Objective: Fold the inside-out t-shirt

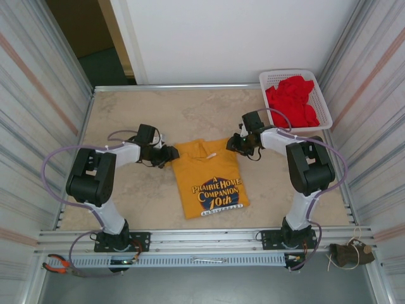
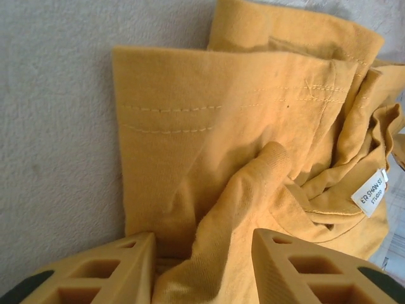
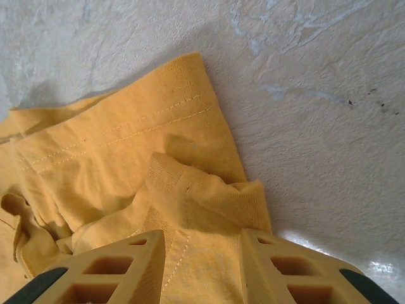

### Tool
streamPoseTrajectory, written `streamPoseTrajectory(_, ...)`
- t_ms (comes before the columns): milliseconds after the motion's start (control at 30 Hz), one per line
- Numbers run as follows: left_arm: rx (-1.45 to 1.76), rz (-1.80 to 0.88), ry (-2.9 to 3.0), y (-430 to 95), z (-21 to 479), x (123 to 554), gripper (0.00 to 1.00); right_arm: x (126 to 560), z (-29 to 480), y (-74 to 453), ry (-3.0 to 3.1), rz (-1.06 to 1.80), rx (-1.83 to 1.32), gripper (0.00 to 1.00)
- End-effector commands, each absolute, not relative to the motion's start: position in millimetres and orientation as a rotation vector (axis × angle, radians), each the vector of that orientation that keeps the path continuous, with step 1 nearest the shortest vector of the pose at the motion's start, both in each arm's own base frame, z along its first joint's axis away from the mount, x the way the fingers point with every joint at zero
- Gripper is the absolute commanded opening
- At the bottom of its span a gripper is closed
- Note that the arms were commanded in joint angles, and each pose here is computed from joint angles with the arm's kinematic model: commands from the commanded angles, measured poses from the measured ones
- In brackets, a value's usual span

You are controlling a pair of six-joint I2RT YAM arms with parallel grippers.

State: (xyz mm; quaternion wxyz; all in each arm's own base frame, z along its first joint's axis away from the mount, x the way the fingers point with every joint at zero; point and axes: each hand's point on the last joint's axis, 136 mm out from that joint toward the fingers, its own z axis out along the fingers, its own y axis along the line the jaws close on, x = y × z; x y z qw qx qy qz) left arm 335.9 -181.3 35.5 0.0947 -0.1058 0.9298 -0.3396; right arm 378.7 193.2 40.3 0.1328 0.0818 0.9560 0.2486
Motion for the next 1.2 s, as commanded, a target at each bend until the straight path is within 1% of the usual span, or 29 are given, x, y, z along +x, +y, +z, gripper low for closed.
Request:
streamPoseTrajectory(0, -0.297, -1.031, 2.731, -181.0, 39.4, 337.6, 0.44, 382.8, 40.2, 188.5, 2.778, 0.676, 0.217, 0.38)
streamPoseTrajectory(167, -0.29, -1.03, 2.728, -180.8, 41.7, 339.1, 0.44, 388.6, 47.2, 180.6, 2.752, 0.639, 0.217, 0.46)
streamPoseTrajectory(233, -0.287, -1.029, 2.729, -181.0, 41.6, 338.2, 0.44, 390.7, 49.9, 178.6, 2.742, 0.625, 0.209, 0.53)
streamPoseTrajectory(267, -0.286, -1.028, 2.728, -180.8, 41.5, 338.3, 0.44, 392.2, 50.0, 178.3, 2.742, 0.623, 0.207, 0.54)
streamPoseTrajectory(400, -0.29, -1.033, 2.726, -181.3, 41.2, 338.6, 0.44, 396.6, 41.6, 182.1, 2.766, 0.633, 0.2, 0.55)
streamPoseTrajectory(633, -0.294, -1.034, 2.726, -180.9, 40.8, 338.3, 0.44, 398.3, 27.1, 193.2, 2.802, 0.699, 0.193, 0.51)
streamPoseTrajectory(667, -0.293, -1.034, 2.727, -181.2, 40.3, 337.8, 0.44, 397.5, 26.1, 193.7, 2.804, 0.706, 0.194, 0.5)
streamPoseTrajectory(700, -0.294, -1.035, 2.724, -181.4, 40.9, 338.3, 0.44, 396.9, 26.5, 194.2, 2.802, 0.712, 0.195, 0.45)
streamPoseTrajectory(767, -0.292, -1.039, 2.721, -181.8, 41.6, 338.5, 0.43, 396.6, 28.9, 193.6, 2.795, 0.717, 0.194, 0.31)
streamPoseTrajectory(800, -0.292, -1.04, 2.72, -181.8, 41.9, 338.2, 0.39, 396.0, 31.3, 194.0, 2.79, 0.723, 0.189, 0.18)
streamPoseTrajectory(833, -0.287, -1.044, 2.719, -182.2, 41.8, 338.2, 0.32, 396.5, 35.0, 193.8, 2.783, 0.728, 0.187, 0.04)
streamPoseTrajectory(867, -0.282, -1.049, 2.711, -182.4, 43.8, 339.1, 0.24, 397.0, 38.9, 193.3, 2.774, 0.731, 0.187, 0.0)
streamPoseTrajectory(967, -0.266, -1.052, 2.681, -182.4, 51.7, 339.9, 0.0, 398.7, 60.8, 193.2, 2.723, 0.746, 0.175, 0.0)
streamPoseTrajectory(1167, -0.241, -1.038, 2.608, -179.7, 79.8, 343.3, 0.0, 406.4, 105.0, 192.1, 2.63, 0.758, 0.151, 0.0)
